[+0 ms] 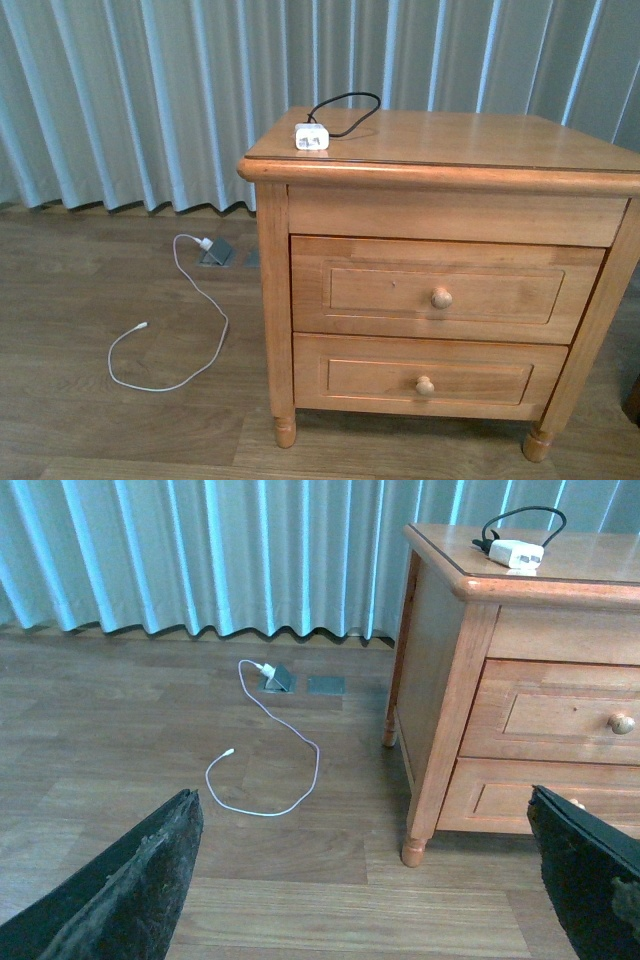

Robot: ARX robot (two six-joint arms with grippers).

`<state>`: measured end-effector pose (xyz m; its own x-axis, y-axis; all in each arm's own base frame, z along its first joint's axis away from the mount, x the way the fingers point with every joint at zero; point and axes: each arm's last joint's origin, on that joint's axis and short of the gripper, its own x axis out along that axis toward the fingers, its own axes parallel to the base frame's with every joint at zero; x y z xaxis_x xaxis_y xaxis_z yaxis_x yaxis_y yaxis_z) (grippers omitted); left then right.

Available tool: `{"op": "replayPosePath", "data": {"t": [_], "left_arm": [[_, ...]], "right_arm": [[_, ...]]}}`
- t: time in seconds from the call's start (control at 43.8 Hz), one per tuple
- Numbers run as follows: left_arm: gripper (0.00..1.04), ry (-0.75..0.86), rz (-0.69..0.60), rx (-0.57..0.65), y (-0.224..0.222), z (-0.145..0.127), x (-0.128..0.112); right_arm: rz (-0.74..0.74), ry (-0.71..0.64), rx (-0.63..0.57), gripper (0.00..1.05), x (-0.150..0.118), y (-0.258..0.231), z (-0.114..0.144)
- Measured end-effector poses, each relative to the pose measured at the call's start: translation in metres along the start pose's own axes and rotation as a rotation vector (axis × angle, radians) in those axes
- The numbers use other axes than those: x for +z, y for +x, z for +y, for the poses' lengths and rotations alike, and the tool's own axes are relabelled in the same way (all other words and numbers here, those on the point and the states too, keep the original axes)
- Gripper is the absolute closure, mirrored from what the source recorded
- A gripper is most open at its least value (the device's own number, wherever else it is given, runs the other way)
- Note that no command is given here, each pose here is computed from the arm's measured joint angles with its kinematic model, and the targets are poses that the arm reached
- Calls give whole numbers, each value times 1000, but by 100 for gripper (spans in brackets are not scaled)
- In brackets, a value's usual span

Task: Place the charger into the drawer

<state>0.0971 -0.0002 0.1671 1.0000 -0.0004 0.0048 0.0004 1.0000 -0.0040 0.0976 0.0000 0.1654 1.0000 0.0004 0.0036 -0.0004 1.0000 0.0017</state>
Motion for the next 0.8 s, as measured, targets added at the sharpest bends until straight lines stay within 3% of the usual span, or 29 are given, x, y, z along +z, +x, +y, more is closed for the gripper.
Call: {"op": "replayPosePath", "data": {"t": [0.73,0.799], "left_arm": [[6,0,0,0,0,0,0],[6,0,0,0,0,0,0]], "right_arm": [[3,0,3,8,0,0,0],[144,64,106,8,-2,2,2]]}}
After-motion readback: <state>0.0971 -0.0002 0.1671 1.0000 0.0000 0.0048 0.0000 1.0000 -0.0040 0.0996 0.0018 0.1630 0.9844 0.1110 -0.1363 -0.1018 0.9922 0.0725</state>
